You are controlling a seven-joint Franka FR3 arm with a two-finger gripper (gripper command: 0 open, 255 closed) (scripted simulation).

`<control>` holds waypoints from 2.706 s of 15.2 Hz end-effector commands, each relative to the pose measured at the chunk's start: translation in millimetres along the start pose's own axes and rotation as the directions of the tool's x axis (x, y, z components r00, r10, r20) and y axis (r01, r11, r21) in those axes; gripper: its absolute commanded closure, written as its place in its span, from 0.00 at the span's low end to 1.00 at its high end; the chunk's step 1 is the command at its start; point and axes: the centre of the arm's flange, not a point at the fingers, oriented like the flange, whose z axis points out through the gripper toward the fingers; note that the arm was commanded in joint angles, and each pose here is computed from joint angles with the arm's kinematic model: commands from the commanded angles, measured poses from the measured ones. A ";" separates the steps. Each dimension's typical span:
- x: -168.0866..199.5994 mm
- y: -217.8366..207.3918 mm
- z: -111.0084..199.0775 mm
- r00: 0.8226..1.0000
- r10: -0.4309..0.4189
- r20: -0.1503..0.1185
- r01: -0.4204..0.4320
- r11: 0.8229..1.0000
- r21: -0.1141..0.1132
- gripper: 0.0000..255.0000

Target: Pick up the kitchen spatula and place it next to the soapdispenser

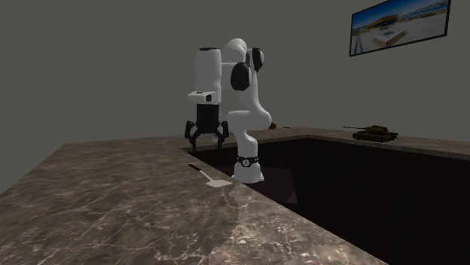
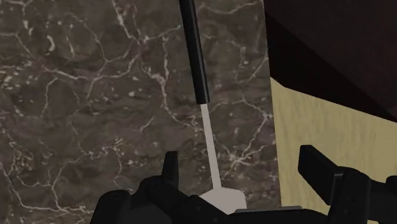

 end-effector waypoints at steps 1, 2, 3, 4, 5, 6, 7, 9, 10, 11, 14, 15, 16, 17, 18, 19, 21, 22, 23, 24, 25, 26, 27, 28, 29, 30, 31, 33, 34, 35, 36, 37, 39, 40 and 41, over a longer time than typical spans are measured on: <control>11.8 12.8 22.0 0.996 -0.091 0.010 0.091 0.996 0.009 0.00; 16.0 16.9 30.5 0.992 -0.123 0.014 0.123 0.992 0.013 0.00; 15.9 16.8 35.8 0.992 -0.123 0.014 0.123 0.992 0.013 0.00; 15.8 16.8 41.1 0.992 -0.123 0.014 0.123 0.992 0.013 0.00; 15.7 16.7 46.4 0.992 -0.123 0.014 0.123 0.992 0.013 0.00; 15.6 16.7 51.6 0.992 -0.123 0.014 0.123 0.992 0.013 0.00; 15.6 16.6 56.9 0.992 -0.123 0.014 0.123 0.992 0.013 0.00; 15.4 16.5 67.5 0.992 -0.123 0.014 0.123 0.992 0.013 0.00; 15.4 16.5 70.5 0.992 -0.123 0.014 0.123 0.992 0.013 0.00; 15.3 16.4 70.5 0.992 -0.123 0.014 0.123 0.992 0.013 0.00; 15.4 16.5 70.5 0.992 -0.123 0.014 0.123 0.992 0.013 0.00; 15.4 16.5 70.5 0.992 -0.123 0.014 0.123 0.992 0.013 0.00; 15.4 16.5 70.5 0.992 -0.123 0.014 0.123 0.992 0.013 0.00; 15.4 16.5 70.4 0.992 -0.123 0.014 0.123 0.992 0.013 0.00; 15.4 16.5 70.4 0.992 -0.123 0.014 0.123 0.992 0.013 1.00; 15.4 16.5 70.4 0.992 -0.123 0.014 0.123 0.992 0.013 1.00; 15.4 16.5 70.4 0.992 -0.123 0.014 0.123 0.992 0.013 1.00; 15.4 16.5 70.4 0.992 -0.123 0.014 0.123 0.992 0.013 1.00; 15.4 16.5 70.4 0.992 -0.123 0.014 0.123 0.992 0.013 1.00; 15.4 16.4 70.4 0.992 -0.123 0.014 0.123 0.992 0.013 1.00; 15.4 16.4 70.4 0.992 -0.123 0.014 0.123 0.992 0.013 1.00; 15.4 16.4 70.4 0.992 -0.123 0.014 0.123 0.992 0.013 1.00; 15.4 16.5 70.5 0.992 -0.123 0.014 0.123 0.992 0.013 1.00; 15.1 16.5 65.2 0.992 -0.123 0.014 0.123 0.992 0.013 1.00; 14.8 16.7 60.0 0.992 -0.123 0.014 0.123 0.992 0.013 1.00; 14.6 16.8 54.7 0.992 -0.123 0.014 0.123 0.992 0.013 1.00; 14.3 16.9 49.4 0.992 -0.123 0.014 0.123 0.992 0.013 1.00; 13.8 17.1 38.9 0.992 -0.123 0.014 0.123 0.992 0.013 1.00; 13.5 17.2 33.6 0.992 -0.123 0.014 0.123 0.992 0.013 1.00; 13.2 17.3 28.3 0.992 -0.123 0.014 0.123 0.992 0.013 1.00; 13.0 17.4 23.1 0.992 -0.123 0.014 0.123 0.992 0.013 1.00; 12.7 17.5 17.8 0.992 -0.123 0.014 0.123 0.992 0.013 1.00; 12.2 17.7 7.2 0.992 -0.123 0.014 0.123 0.992 0.013 1.00; 11.9 17.8 2.0 0.992 -0.123 0.014 0.123 0.992 0.013 1.00; 11.6 17.9 -3.3 0.992 -0.123 0.014 0.123 0.992 0.013 1.00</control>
